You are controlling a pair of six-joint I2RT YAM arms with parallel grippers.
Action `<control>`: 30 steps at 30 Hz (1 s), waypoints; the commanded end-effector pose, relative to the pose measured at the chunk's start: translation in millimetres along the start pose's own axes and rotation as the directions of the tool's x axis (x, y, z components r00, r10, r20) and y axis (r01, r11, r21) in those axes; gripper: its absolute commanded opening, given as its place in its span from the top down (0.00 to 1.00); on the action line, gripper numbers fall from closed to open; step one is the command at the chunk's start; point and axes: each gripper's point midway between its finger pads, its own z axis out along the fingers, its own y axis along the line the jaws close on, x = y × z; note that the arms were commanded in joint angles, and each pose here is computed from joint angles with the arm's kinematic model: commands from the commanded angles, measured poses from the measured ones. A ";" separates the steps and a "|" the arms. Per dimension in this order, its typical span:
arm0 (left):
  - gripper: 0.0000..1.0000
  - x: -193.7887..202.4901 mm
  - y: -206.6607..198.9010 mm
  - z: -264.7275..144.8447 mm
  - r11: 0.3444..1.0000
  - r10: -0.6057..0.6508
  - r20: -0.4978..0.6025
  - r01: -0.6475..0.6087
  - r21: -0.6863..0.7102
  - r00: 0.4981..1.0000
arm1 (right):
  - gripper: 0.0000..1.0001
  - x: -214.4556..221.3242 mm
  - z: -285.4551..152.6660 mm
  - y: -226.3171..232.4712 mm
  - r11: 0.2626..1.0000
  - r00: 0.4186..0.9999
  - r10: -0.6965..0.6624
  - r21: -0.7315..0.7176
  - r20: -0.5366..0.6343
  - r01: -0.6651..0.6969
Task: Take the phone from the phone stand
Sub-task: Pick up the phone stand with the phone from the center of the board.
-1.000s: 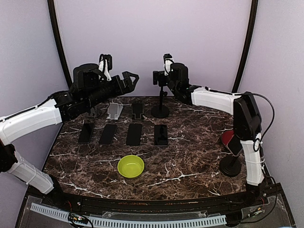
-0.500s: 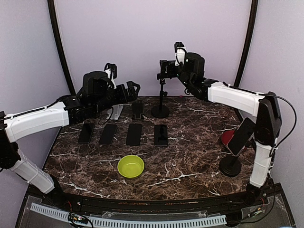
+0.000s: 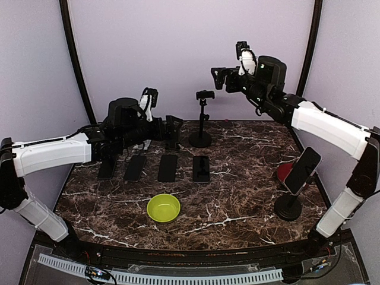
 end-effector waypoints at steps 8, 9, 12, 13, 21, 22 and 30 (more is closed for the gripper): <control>0.01 9.6 -51.3 5.8 0.967 0.103 0.018 -0.104 0.234 0.995 | 0.01 -15.5 -71.8 -8.4 0.998 0.990 0.054 -0.009 -0.127 -0.056; 0.01 10.5 -52.9 6.4 0.966 0.108 0.021 -0.110 0.233 0.994 | 0.01 -14.2 -79.7 -12.2 0.998 0.987 0.067 0.007 -0.143 -0.067; 0.01 11.9 -57.0 7.9 0.965 0.117 0.027 -0.121 0.232 0.993 | 0.00 -14.7 -103.2 -21.3 0.995 0.979 0.094 0.042 -0.181 -0.087; 0.01 13.4 -58.1 8.8 0.964 0.119 0.024 -0.122 0.235 0.993 | 0.00 -15.6 -110.4 -24.5 0.994 0.976 0.102 0.056 -0.194 -0.092; 0.01 20.4 -63.5 14.7 0.961 0.091 -0.003 -0.087 0.263 0.996 | 0.00 -3.0 -167.5 -49.9 0.983 0.921 0.152 0.155 -0.359 -0.102; 0.01 21.0 -64.2 15.0 0.960 0.090 -0.003 -0.085 0.267 0.996 | 0.00 -0.6 -175.3 -53.5 0.980 0.912 0.164 0.171 -0.375 -0.106; 0.01 22.8 -68.6 13.2 0.952 0.070 0.005 -0.068 0.297 0.998 | 0.00 17.3 -235.0 -76.7 0.951 0.843 0.263 0.275 -0.470 -0.143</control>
